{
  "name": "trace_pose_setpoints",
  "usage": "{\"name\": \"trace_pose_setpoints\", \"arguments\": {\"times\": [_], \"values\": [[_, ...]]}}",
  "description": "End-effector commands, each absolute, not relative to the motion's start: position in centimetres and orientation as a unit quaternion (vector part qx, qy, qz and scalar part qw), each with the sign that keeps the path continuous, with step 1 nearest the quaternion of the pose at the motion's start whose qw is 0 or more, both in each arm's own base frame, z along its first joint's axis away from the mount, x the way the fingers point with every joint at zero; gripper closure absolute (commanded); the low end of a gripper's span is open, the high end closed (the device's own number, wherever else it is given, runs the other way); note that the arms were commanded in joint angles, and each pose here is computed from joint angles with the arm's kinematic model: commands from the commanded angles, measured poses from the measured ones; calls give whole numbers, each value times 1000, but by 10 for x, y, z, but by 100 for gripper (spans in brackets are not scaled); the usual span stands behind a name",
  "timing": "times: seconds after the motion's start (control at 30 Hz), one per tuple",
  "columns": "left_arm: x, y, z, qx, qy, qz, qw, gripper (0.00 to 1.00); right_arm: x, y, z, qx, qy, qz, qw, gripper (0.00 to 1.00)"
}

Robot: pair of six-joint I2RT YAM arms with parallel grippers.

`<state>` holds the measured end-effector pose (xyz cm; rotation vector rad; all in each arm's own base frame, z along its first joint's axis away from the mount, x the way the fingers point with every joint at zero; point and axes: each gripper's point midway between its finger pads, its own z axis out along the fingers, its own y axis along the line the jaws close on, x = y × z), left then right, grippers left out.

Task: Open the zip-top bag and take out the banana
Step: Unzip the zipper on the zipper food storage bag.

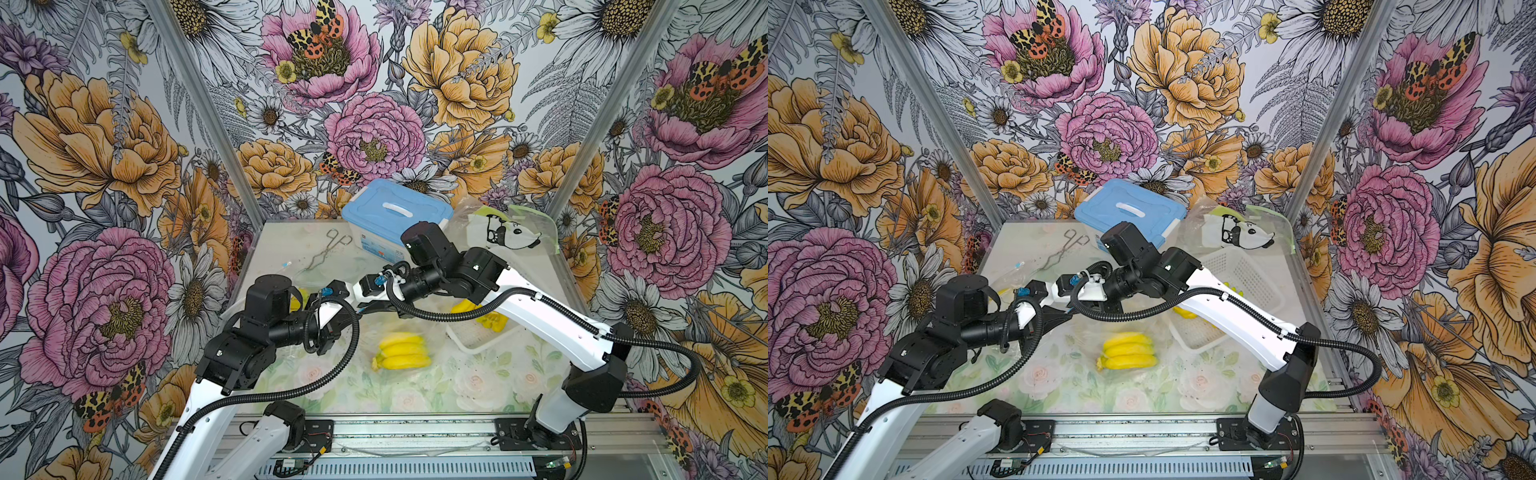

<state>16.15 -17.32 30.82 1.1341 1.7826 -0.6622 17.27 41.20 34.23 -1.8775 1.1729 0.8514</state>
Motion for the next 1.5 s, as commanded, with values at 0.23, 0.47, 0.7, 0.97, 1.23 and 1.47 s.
{"name": "trace_pose_setpoints", "arguments": {"times": [0.23, 0.47, 0.7, 0.97, 1.23, 1.47], "values": [[158, -171, 316, 454, 713, -266, 463, 100, 171, 414, 338, -731, 460, 338, 373, 84], [155, -170, 315, 454, 715, -266, 460, 100, 172, 415, 337, -728, 463, 340, 375, 100], [157, -169, 314, 457, 716, -261, 458, 100, 172, 413, 343, -725, 463, 335, 383, 100], [173, -156, 310, 424, 744, -238, 458, 100, 176, 388, 337, -716, 489, 315, 387, 100], [189, -142, 314, 409, 758, -193, 470, 100, 180, 355, 326, -699, 522, 296, 389, 100], [204, -125, 315, 387, 776, -140, 478, 100, 186, 324, 316, -676, 559, 276, 392, 100]]}}
